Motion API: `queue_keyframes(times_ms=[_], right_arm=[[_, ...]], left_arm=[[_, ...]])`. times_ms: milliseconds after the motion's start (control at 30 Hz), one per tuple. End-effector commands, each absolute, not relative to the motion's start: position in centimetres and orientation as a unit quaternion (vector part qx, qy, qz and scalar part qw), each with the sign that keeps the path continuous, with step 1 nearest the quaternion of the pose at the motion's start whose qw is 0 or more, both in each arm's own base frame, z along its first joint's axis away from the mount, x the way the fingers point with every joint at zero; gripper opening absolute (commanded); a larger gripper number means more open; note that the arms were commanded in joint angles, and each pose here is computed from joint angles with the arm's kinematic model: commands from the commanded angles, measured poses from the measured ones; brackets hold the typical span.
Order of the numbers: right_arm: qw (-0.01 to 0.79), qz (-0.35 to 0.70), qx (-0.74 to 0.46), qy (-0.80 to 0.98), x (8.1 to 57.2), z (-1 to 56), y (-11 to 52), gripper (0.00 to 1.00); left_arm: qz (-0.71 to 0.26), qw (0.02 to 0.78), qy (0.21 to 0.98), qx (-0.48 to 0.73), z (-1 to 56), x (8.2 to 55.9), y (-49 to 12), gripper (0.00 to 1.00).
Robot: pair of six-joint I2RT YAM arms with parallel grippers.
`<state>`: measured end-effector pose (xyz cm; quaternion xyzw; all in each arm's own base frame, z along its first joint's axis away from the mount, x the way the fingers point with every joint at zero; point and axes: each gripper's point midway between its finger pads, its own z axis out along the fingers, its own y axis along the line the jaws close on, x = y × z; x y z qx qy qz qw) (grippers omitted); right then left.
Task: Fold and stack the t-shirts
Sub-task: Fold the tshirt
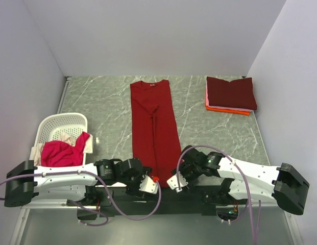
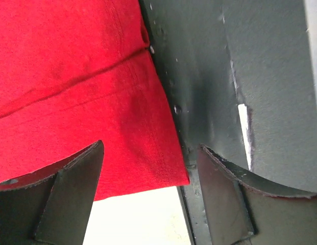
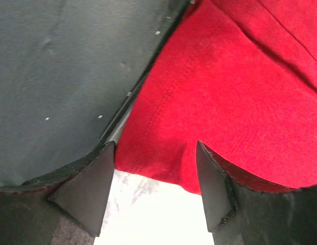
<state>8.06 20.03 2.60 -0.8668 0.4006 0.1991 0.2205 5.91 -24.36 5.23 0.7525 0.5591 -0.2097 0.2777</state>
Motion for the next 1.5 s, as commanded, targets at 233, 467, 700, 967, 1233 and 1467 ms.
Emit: queue_keyframes(times_ms=[233,467,700,967,1233,1467], right_arm=[[0.244,0.178,-0.854,0.423,9.2,3.0,20.5,0.66],[0.243,0.167,-0.855,0.426,9.4,2.6,20.0,0.62],[0.223,0.193,-0.865,0.405,7.7,2.3,19.9,0.59],[0.197,0.176,-0.880,0.395,7.1,1.1,20.5,0.61],[0.187,0.144,-0.875,0.422,8.0,0.3,19.7,0.43],[0.186,0.141,-0.868,0.438,8.4,0.8,20.0,0.06]], left_arm=[[-0.166,0.259,0.567,0.764,2.5,7.0,-24.3,0.76],[-0.116,0.256,0.585,0.761,1.4,8.2,-23.6,0.48],[-0.109,0.253,0.588,0.761,1.0,8.4,-23.4,0.38],[-0.092,0.259,0.592,0.758,0.7,9.0,-23.2,0.31],[-0.071,0.276,0.595,0.751,1.0,10.0,-23.2,0.12],[-0.083,0.294,0.594,0.744,1.8,10.0,-23.9,0.01]])
